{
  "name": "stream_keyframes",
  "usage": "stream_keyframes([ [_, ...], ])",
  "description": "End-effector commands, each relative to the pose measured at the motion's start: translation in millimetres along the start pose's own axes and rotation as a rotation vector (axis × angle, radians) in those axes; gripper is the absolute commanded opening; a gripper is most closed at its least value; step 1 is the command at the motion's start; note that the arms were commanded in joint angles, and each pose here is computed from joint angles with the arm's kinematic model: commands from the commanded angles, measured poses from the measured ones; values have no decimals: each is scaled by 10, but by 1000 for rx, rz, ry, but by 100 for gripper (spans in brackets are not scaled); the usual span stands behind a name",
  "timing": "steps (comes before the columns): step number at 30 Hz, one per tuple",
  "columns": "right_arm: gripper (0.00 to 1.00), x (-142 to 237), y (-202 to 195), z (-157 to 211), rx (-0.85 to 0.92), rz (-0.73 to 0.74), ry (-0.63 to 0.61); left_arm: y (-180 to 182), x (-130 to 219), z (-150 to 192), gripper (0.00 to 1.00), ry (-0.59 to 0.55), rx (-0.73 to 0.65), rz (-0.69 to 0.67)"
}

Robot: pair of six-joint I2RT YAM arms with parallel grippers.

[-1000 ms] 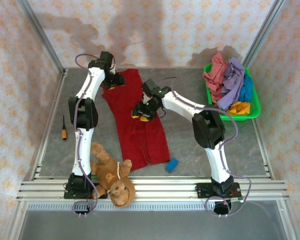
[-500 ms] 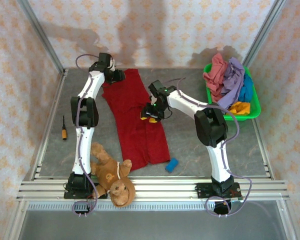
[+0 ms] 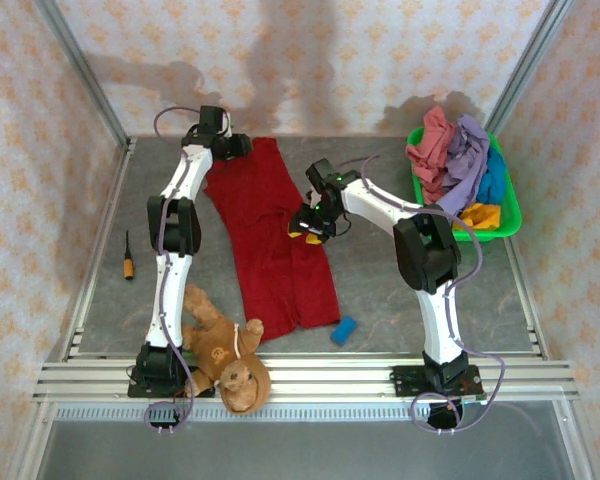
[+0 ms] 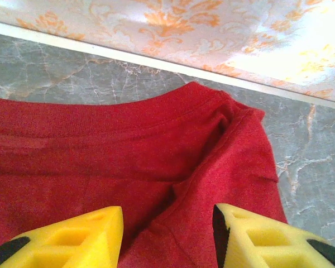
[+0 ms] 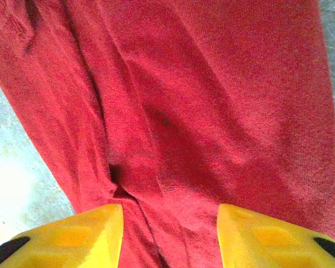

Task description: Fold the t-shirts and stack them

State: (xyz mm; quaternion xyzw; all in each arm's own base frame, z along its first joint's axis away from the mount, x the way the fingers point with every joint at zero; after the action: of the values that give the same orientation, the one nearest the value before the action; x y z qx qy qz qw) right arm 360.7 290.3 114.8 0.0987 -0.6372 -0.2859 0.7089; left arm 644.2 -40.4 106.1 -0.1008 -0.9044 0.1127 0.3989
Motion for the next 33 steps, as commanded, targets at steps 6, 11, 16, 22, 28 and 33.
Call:
stream_keyframes([
  [6,48,111,-6,15,8,-8,-9,-24,-124,33,45,-8,21,38],
  [11,48,119,-24,6,4,-11,-10,-78,-103,32,33,-6,19,65],
  [16,48,116,-30,10,4,-10,-7,-135,-105,22,26,-12,26,90],
  [22,48,134,-40,15,6,-8,-10,-145,-126,29,26,-14,42,89],
  [28,48,139,-47,14,5,-9,-11,-136,-155,80,29,3,49,78],
  [33,48,151,-49,6,4,-10,-12,-94,-183,144,35,25,43,41],
])
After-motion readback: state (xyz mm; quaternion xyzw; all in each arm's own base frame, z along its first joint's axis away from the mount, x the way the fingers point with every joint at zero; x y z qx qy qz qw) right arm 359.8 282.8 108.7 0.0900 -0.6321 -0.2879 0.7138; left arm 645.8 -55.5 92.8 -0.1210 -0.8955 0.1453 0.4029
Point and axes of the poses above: each hand's point on the last joint's axis, 136 mm out from that joint toward the fingers, its own x axis back along the fingers, its own y axis along the line the jaws close on, z = x × y, the point moved 5 cm from there along x, back along the fingers, and after that the axes turned 13 degrees about -x, right-handed, at the moved point
